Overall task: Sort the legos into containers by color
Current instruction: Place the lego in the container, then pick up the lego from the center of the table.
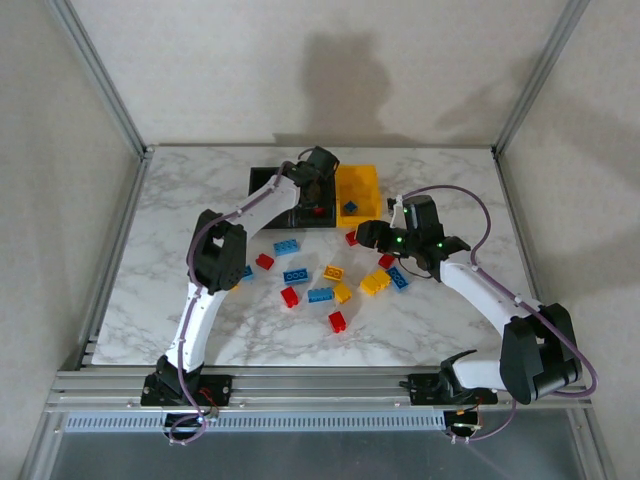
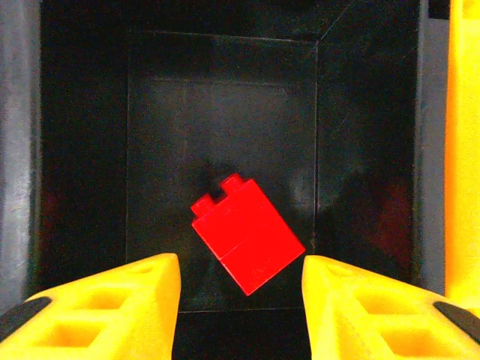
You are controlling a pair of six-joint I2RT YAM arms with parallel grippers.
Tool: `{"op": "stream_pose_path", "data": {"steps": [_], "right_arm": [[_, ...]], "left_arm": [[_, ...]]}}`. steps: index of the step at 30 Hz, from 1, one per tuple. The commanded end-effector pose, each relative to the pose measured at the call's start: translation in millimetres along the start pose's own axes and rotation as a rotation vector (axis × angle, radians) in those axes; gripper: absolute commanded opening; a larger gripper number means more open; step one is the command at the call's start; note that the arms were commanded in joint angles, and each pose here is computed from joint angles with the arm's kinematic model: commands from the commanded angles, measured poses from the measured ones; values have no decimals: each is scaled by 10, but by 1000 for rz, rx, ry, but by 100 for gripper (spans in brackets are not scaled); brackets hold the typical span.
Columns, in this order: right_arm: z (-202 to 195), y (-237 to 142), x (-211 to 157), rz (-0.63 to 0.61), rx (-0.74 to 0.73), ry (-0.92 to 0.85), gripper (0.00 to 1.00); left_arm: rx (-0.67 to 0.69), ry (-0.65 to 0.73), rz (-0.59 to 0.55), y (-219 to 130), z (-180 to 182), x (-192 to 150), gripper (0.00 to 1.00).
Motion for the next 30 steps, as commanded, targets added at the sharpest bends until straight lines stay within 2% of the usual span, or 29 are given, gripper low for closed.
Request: {"op": "stream_pose_path", "data": {"steps": [1,7,12,15,19,24,30], "right_arm": [[94,-67,120,-34,7,-30,56],[151,-67,168,-34,25,-59,59],[210,6,165,-9,24,-105,59],[284,56,157,0,35,-131,61],[346,126,123,-1,55,-143,69],[488,221,6,22,76,-196,70],[511,256,-85,36,63,-212,69]], "left_arm": [[-35,-12,-43,-443,-45,136,47],[-130,-25,-40,-911,-5,6,47],[-149,-80,-51,-1236,358,-290,47],[-132,-111,-38,-1299,595,-512,48],[-108,-153,-44,-1331,839,-708,50],[-83,-173,-13,-1228,973,-900,53],[-59,-185,-2,-1141,1023,-965,53]]}}
Point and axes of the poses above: each hand's point on the last joint's axis, 136 mm out from that joint toward the fingers, its own y axis out along the fingers, its own z axis along the line the jaws close on, x = y × z, the point moved 1 cm from there along -y, back along the fingers, and after that the axes turned 7 degrees about -y, right-handed, at the moved point
